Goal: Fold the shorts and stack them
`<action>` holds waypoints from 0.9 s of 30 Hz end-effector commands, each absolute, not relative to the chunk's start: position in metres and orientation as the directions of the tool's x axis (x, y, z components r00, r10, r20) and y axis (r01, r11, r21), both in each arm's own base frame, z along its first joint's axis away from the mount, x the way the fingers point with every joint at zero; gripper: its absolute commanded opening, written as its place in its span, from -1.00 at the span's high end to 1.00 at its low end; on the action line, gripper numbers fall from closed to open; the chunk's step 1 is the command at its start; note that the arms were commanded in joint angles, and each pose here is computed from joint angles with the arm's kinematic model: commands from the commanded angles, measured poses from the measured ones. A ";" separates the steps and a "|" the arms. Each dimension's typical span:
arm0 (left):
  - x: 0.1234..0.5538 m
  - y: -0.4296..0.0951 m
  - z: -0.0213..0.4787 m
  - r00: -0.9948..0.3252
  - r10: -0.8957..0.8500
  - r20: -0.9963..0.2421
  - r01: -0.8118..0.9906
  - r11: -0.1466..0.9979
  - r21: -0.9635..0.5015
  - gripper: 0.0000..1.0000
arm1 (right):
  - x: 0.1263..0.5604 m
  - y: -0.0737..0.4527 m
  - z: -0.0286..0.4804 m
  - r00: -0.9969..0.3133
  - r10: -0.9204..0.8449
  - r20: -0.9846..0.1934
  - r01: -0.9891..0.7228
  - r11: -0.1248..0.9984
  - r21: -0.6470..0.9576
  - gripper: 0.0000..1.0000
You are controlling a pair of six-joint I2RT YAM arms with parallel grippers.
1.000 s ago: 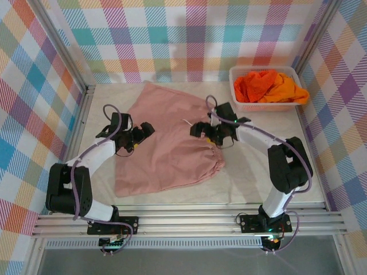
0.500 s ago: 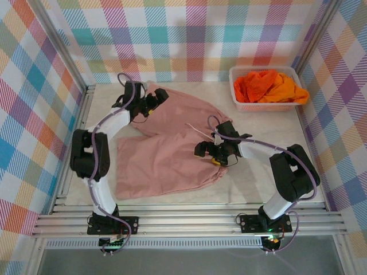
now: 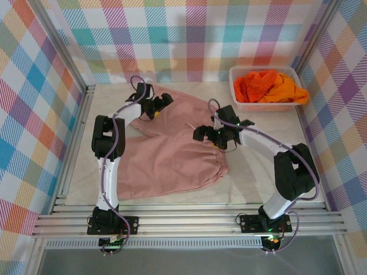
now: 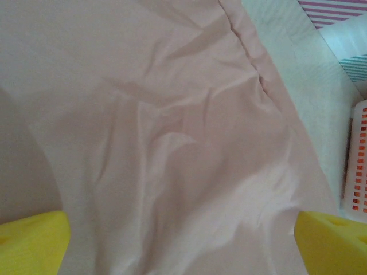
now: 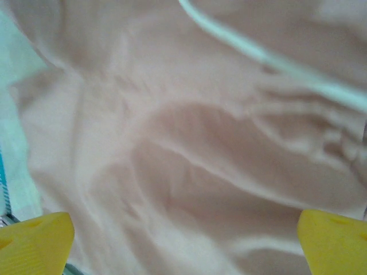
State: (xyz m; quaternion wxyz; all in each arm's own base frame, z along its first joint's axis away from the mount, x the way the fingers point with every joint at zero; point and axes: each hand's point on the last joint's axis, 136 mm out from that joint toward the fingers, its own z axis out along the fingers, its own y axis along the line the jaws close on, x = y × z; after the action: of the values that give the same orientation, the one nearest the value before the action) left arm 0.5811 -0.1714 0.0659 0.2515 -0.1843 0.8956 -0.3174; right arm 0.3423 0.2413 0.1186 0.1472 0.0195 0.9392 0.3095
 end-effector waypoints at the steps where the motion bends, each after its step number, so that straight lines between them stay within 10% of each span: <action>1: 0.585 -0.144 0.061 -0.786 -0.516 -0.341 -0.203 0.737 -0.645 -1.00 | 0.375 0.229 0.120 -0.948 0.132 -0.291 -0.050 0.839 0.542 -0.99; 15: 0.577 -0.076 0.031 -0.725 -0.622 -0.296 -0.311 0.679 -0.665 -1.00 | 0.508 0.235 0.066 -0.959 0.148 -0.242 0.013 0.875 0.484 -0.99; 27: 0.549 -0.071 0.169 -0.629 -0.624 -0.464 -0.164 0.690 -0.705 -1.00 | 0.579 0.186 0.033 -0.925 0.301 -0.232 0.181 0.885 0.428 -0.99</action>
State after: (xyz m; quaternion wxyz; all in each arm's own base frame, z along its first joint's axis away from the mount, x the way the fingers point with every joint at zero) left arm 0.5598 -0.0790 0.0993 0.3045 -0.2436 0.8655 -0.3145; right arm 0.5824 0.2216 0.0581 0.1821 0.0764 0.9494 0.2442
